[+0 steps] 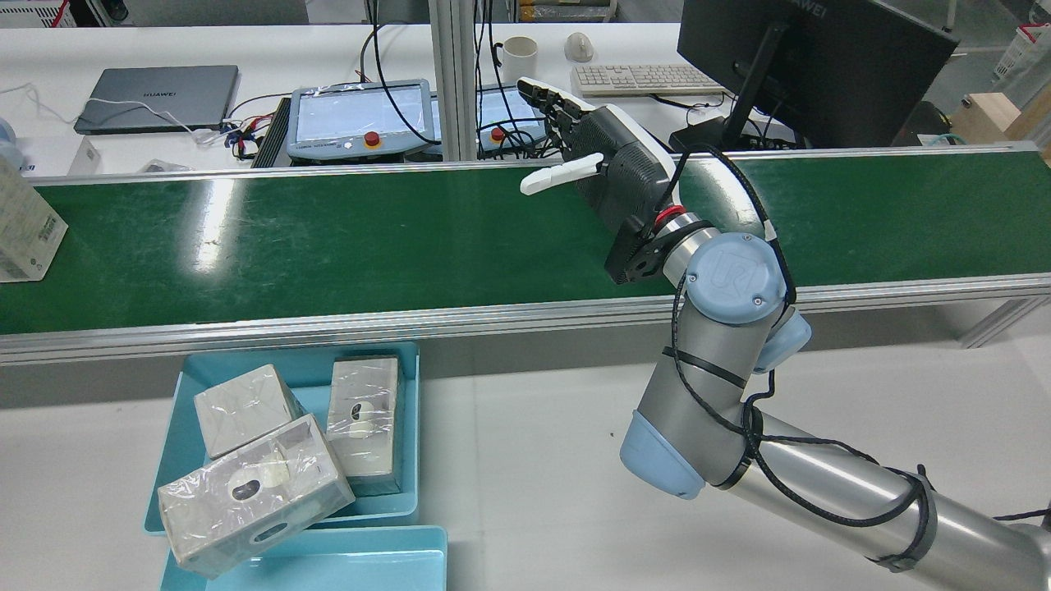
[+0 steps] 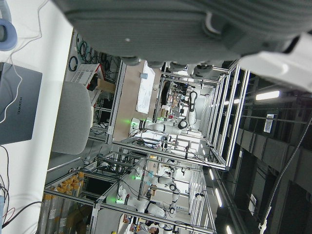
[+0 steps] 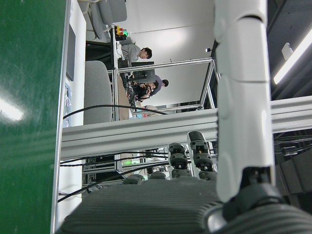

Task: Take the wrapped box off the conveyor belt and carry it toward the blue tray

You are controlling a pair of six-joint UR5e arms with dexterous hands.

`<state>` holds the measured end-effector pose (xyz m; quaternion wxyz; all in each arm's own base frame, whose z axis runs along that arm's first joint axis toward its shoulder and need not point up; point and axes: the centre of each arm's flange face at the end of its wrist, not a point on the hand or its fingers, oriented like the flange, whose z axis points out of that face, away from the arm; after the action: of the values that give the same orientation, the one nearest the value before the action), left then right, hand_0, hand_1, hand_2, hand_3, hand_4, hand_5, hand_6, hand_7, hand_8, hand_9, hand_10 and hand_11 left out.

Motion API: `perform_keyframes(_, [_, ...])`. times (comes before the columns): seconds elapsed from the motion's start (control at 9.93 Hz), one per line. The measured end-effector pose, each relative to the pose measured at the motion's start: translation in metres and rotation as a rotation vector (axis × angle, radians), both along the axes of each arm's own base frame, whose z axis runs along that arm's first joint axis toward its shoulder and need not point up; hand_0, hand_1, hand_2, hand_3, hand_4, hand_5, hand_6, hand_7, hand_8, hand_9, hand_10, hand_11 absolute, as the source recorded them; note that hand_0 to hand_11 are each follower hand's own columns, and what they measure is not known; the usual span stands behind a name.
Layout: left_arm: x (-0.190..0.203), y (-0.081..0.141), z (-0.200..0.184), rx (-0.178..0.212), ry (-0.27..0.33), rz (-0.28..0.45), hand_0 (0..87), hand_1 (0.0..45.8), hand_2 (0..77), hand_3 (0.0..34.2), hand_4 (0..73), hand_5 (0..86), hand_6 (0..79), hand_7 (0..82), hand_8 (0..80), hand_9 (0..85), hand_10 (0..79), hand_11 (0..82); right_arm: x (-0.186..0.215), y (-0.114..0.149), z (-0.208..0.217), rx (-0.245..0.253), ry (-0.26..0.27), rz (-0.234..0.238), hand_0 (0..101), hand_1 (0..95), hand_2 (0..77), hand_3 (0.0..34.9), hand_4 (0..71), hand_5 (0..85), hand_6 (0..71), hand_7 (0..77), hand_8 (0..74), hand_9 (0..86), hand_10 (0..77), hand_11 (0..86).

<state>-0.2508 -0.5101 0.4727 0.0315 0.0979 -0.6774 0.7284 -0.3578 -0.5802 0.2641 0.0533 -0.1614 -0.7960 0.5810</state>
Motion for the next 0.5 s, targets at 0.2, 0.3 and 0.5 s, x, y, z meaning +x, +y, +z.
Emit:
perform_keyframes(0.2, [0.0000,0.0000,0.0000,0.000,0.000,0.000,0.0,0.0,0.5,0.0,0.0,1.1,0.0,0.5,0.5,0.5,0.5,0.5,0.0027,-0.0006,0.0011,-0.002,-0.005,0.002,51,15.8,1.1,0.0,12.5,12.0,2.2,2.7,0.0,1.1,0.0,1.6])
perform_keyframes(0.3, [0.0000,0.0000,0.0000,0.000,0.000,0.000,0.0,0.0,0.5,0.0,0.0,1.1,0.5,0.5,0.5,0.5,0.5,0.5,0.0068,-0.0013,0.0012,-0.001,-0.011,0.004,51,15.3,1.1,0.0,12.0,12.0,2.2,2.7,0.0,1.1,0.0,1.6])
perform_keyframes(0.5, [0.0000,0.0000,0.0000,0.000,0.000,0.000,0.0,0.0,0.5,0.0,0.0,1.1,0.5,0.5,0.5,0.5,0.5,0.5,0.0088,0.0015,-0.0044,0.008,-0.023,0.002,51,15.8,1.1,0.0,9.8,12.0,2.2,2.7,0.0,1.1,0.0,1.6])
